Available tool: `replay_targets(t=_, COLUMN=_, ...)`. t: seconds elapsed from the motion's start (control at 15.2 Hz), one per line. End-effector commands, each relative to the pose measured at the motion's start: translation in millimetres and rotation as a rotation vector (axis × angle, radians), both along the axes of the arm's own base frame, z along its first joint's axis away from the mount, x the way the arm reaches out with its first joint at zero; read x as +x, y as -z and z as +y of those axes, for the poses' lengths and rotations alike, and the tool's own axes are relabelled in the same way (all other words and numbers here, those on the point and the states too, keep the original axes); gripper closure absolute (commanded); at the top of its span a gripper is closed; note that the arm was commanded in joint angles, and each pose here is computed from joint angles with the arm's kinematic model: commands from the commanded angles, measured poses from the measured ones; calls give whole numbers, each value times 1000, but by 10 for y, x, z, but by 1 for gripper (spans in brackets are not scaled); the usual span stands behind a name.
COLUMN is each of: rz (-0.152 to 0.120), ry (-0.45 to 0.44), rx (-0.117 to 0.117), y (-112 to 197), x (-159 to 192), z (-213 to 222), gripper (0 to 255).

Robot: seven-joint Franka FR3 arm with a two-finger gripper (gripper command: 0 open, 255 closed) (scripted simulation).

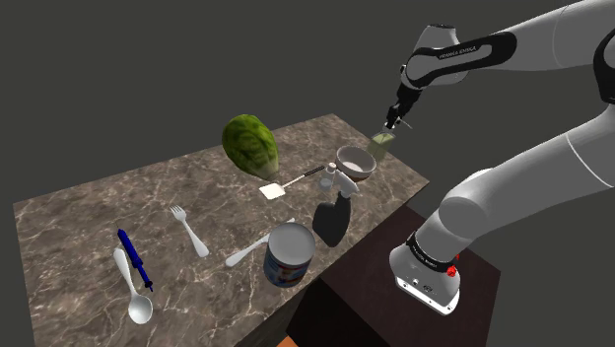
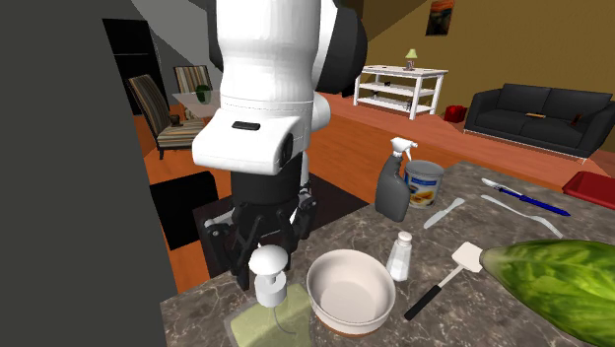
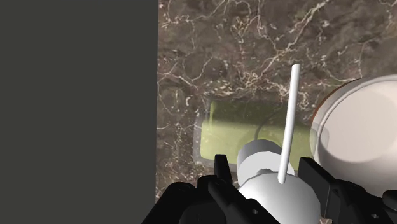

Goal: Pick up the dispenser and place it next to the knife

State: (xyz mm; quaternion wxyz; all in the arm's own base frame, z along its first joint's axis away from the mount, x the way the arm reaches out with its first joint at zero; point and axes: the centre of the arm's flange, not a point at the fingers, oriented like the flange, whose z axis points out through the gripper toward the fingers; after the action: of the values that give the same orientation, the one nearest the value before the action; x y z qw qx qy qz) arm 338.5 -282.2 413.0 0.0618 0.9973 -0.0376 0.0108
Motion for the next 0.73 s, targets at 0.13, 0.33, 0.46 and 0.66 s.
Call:
replay_targets(t=0.13, rz=0, ry=0, rx=0, y=-103, x=-1, z=0, gripper=255)
replay_targets(t=0.33, rz=0, ry=0, rx=0, y=-261, x=0, z=0, gripper=255)
replay_targets(t=0.46, rz=0, ry=0, rx=0, y=-367, x=0, z=0, gripper=255)
replay_targets(t=0.66, rz=0, ry=0, rx=0, y=-525, x=0, z=0, gripper=255)
